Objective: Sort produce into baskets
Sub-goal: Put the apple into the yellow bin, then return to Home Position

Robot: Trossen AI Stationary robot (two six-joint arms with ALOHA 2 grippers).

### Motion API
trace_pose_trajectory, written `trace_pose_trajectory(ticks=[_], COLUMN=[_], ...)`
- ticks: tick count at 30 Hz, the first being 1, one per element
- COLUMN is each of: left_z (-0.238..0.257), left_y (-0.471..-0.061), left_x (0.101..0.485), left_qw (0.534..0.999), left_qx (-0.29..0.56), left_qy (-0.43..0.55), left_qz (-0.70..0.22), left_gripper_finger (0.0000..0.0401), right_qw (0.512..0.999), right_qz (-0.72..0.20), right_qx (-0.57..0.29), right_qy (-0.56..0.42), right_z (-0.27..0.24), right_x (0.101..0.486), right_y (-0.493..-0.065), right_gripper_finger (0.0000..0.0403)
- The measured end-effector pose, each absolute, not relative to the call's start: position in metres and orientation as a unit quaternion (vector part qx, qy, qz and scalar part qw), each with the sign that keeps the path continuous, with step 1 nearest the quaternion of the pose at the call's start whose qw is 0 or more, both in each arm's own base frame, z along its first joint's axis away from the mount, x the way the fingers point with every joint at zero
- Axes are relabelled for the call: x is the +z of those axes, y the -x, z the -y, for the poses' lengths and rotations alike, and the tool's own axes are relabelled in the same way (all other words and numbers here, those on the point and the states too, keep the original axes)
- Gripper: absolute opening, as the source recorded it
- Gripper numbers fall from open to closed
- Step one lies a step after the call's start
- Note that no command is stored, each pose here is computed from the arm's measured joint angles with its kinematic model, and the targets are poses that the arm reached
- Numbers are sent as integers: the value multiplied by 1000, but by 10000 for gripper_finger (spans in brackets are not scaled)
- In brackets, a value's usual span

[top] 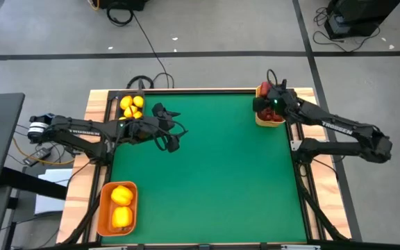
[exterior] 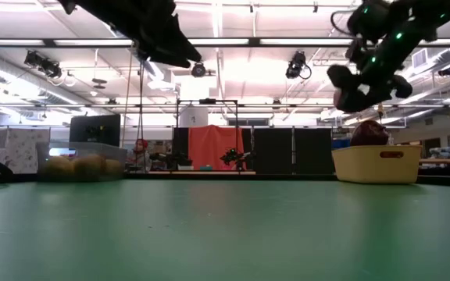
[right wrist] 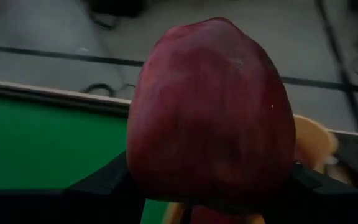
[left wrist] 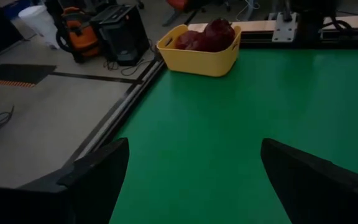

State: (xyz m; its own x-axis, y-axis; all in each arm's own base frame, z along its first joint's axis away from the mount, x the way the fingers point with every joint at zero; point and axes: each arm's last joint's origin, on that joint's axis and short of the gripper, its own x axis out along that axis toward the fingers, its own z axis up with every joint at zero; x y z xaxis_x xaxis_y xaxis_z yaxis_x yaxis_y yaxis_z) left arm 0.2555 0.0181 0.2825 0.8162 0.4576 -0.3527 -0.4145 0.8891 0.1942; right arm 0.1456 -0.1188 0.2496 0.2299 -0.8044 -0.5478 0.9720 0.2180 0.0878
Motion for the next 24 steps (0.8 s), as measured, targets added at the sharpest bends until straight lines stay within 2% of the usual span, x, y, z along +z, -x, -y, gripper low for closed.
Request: trace_pose_trajectory(ticks=[6, 12, 14, 19, 24], left_z=[-21, -22, -22, -27, -28], left_y=[-255, -252, -250, -243, -225], left_x=[281, 278, 277, 276, 282], left_qw=[948, 942, 938, 928, 927], left_qx=[235, 258, 265, 274, 295], left_qy=[-53, -24, -29, -44, -52], left_qz=[-207, -215, -223, -248, -225], left_gripper_finger=[371, 371, 371, 371, 371], right_qw=[708, 703, 709, 740, 816], right_qz=[-232, -227, -219, -201, -204], right_qx=[-628, -633, -629, -594, -491], right_qy=[-225, -231, -234, -242, -227], right_z=[149, 163, 163, 159, 140], right_x=[234, 231, 233, 241, 254], right_y=[-135, -132, -133, -133, -138], right_gripper_finger=[253, 364, 387, 372, 360])
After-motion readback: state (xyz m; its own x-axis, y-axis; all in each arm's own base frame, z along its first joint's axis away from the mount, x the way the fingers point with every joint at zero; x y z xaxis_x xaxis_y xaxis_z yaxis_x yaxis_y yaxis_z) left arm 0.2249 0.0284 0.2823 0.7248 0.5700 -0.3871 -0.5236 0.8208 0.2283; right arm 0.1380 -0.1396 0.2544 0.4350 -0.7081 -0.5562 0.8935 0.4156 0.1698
